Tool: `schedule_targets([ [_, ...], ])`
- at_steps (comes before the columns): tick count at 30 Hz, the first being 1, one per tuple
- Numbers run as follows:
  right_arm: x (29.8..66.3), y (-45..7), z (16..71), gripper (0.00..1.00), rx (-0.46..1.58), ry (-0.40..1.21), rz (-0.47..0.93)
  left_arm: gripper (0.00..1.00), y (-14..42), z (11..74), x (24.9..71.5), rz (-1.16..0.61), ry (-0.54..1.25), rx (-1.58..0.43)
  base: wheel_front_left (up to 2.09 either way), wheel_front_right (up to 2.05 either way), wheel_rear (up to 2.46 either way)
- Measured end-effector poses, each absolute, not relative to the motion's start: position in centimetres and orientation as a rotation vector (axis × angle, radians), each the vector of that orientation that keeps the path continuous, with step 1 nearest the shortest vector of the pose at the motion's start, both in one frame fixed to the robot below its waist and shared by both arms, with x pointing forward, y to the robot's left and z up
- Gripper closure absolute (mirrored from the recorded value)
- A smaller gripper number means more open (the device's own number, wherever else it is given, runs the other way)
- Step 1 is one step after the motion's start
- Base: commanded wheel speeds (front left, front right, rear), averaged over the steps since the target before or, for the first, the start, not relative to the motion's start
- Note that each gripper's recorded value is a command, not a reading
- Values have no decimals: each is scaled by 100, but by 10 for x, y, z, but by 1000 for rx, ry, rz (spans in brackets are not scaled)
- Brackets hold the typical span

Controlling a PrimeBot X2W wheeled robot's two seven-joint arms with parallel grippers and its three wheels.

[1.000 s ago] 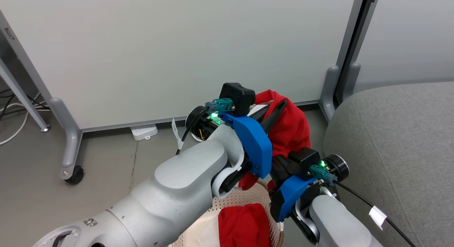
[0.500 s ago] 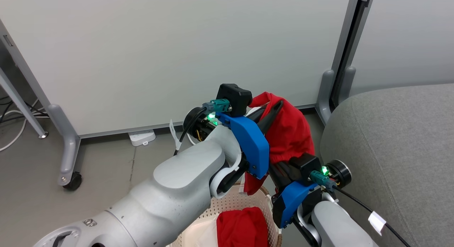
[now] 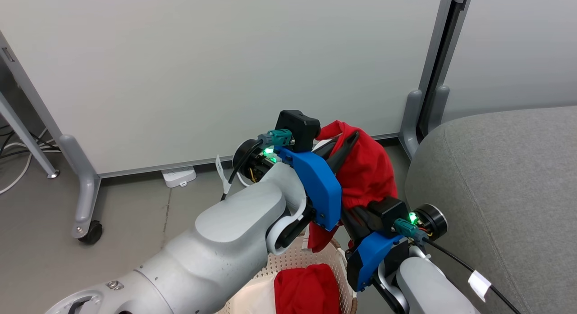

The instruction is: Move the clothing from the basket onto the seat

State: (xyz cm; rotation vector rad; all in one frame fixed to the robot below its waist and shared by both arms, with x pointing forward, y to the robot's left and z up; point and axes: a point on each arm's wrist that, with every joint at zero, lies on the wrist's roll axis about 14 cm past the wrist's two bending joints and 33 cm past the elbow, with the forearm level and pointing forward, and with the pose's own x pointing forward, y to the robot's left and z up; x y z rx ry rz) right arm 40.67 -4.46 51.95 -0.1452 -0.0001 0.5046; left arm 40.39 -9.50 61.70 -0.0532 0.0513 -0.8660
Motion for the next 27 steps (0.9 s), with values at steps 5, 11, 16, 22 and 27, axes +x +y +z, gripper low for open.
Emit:
schedule_targets([
  [5, 409, -45, 520, 100, -141, -3, 502, 0, -94, 616, 406, -863, 41, -56, 0, 0, 0],
  [11, 413, -48, 520, 100, -143, -6, 490, 0, -88, 614, 409, -866, -18, -56, 0, 0, 0],
  [16, 415, -51, 521, 100, -145, -11, 480, 0, -71, 594, 411, -842, -19, -55, 0, 0, 0],
  [22, 419, -51, 521, 100, -144, -17, 474, 0, -40, 589, 404, -783, -83, -117, 0, 0, 0],
  [27, 419, -51, 519, 100, -140, -11, 472, 0, -14, 563, 386, -723, -77, -159, 0, 0, 0],
])
